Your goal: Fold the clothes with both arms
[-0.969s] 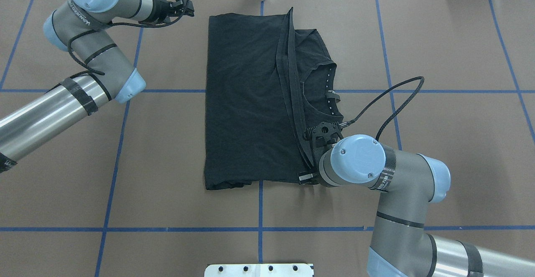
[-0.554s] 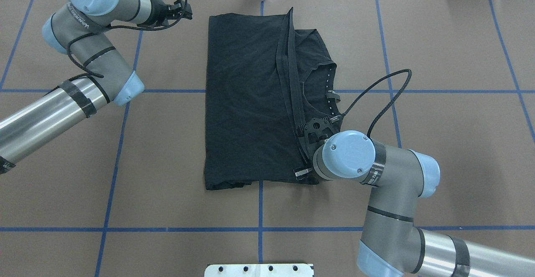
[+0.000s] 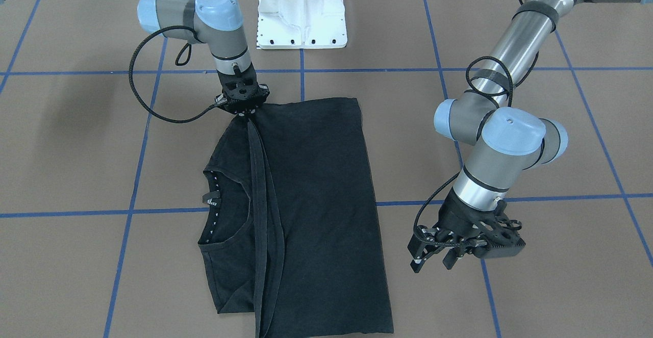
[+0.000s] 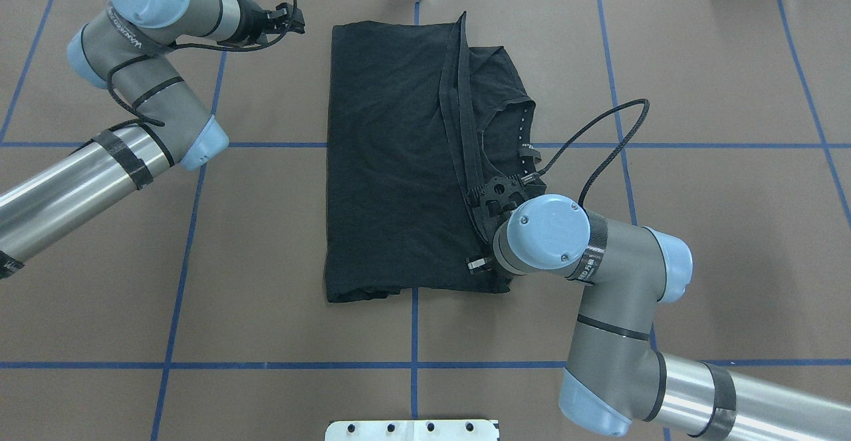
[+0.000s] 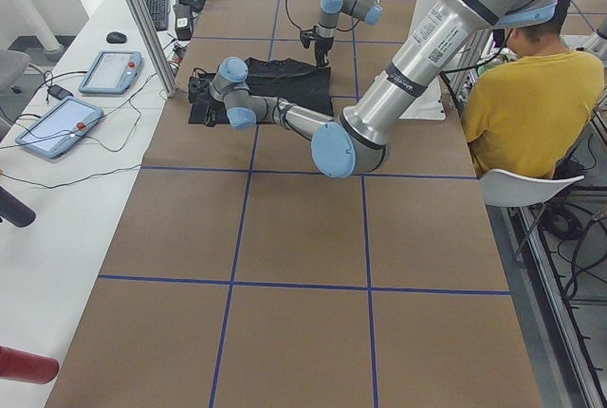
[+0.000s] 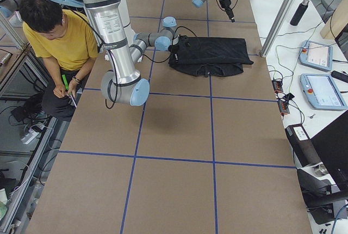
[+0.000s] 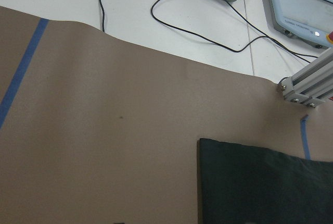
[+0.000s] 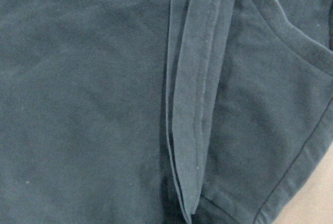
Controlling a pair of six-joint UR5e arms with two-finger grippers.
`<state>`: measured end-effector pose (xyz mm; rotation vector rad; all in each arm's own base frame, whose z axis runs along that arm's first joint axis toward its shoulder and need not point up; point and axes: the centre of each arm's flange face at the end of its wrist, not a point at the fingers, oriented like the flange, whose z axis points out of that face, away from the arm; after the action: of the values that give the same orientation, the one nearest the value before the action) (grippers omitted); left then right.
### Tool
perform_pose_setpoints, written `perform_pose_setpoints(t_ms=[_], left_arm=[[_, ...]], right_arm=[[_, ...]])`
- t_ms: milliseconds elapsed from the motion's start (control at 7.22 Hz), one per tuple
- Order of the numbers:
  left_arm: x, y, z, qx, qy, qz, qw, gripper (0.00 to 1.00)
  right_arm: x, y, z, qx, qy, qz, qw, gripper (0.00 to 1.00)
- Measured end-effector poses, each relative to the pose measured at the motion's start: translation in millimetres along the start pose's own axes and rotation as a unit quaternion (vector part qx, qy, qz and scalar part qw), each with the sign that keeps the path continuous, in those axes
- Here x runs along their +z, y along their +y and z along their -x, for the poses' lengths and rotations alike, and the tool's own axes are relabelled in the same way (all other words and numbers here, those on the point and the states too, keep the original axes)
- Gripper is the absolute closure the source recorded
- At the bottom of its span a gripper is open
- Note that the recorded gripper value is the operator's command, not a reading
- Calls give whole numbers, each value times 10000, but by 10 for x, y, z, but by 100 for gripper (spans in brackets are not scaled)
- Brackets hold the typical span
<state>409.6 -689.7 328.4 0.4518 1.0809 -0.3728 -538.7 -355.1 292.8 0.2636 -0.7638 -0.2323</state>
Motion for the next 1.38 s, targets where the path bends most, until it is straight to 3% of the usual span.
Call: perform_pose_setpoints(t_ms=[415,692,831,969,1384], left_arm=[[3,4,0,-7,-3,2,10000,19],[4,8,-4,-38,-1,-1,10000,18],[2,11,-14,-86,8,-1,10000,18],[2,14,-21,-117,12,0,9999,19],[-5,8,-26,-142,18,-5,9999,18]], right_arm=[[-93,-12,-112,67,-29,-40,10000,100],[-22,326,-337,561,91,73,9984,96],[-23,458,-332,890,92,88,9959,61],[-55,516,-309,1070,56,94,9942,1],[-169,643,-432,1174,31,111,9930,0]])
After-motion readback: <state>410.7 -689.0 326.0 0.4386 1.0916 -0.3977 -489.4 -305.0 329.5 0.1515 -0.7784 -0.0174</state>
